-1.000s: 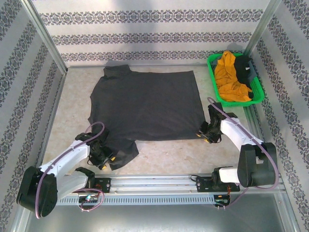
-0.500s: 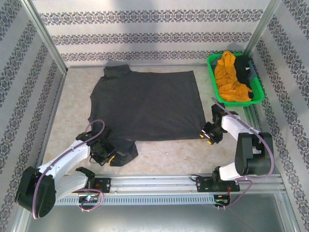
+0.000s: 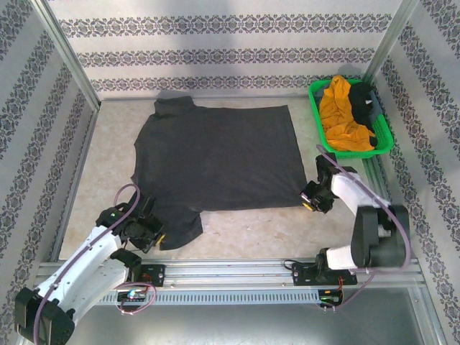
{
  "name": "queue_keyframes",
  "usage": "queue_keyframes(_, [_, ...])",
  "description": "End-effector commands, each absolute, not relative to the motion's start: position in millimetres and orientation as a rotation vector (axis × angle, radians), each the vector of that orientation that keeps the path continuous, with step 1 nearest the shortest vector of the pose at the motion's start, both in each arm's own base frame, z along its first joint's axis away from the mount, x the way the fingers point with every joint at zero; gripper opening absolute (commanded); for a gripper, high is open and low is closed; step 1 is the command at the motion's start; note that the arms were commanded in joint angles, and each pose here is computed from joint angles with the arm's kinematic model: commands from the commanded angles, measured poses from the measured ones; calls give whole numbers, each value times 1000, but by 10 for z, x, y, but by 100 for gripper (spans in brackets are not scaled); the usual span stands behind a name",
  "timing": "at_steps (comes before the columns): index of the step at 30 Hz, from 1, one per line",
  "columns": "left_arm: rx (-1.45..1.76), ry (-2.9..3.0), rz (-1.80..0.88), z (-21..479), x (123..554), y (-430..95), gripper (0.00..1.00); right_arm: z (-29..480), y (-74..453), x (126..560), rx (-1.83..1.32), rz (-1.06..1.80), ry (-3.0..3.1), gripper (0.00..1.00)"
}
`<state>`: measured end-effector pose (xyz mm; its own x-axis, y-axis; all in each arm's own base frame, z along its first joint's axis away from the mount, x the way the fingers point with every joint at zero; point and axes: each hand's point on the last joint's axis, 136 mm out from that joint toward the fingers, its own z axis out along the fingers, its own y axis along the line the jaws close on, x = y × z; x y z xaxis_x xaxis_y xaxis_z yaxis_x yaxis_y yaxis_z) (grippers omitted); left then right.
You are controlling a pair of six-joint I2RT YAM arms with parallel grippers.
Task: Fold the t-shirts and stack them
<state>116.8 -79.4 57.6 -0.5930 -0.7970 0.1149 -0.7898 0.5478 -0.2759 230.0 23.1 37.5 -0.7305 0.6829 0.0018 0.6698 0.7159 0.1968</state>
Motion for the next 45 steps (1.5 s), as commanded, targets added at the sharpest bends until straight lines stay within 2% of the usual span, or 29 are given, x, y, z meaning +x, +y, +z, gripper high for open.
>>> queue_keyframes(1, [-1452, 2744, -394, 665, 995, -689, 0, 475, 211, 1971, 1085, 216, 2868, 0])
queue_keyframes(5, [-1417, 2687, -432, 765, 1106, -683, 0, 540, 280, 1867, 1059, 240, 2850, 0])
queue_keyframes(9, [-1354, 2617, -483, 918, 1387, -735, 0, 563, 319, 1977, 1052, 250, 2844, 0])
queue_keyframes(16, [-1164, 2500, -502, 1427, 2096, -824, 0, 680, 367, 2318, 1101, 299, 2818, 0])
queue_keyframes(21, [-1148, 2447, -570, 1539, 2600, -901, 0, 786, 407, 2655, 1154, 365, 2768, 0])
queue_keyframes(30, [-1149, 2350, -640, 1673, 3405, -726, 0, 916, 352, 3269, 1230, 373, 2684, 0])
queue_keyframes(37, [-1165, 2319, -642, 1660, 3769, -483, 0, 803, 316, 3565, 1293, 357, 2681, 0])
queue_keyframes(45, [-1183, 2318, -609, 1543, 3990, -252, 0, 722, 223, 3771, 1335, 283, 2666, 0])
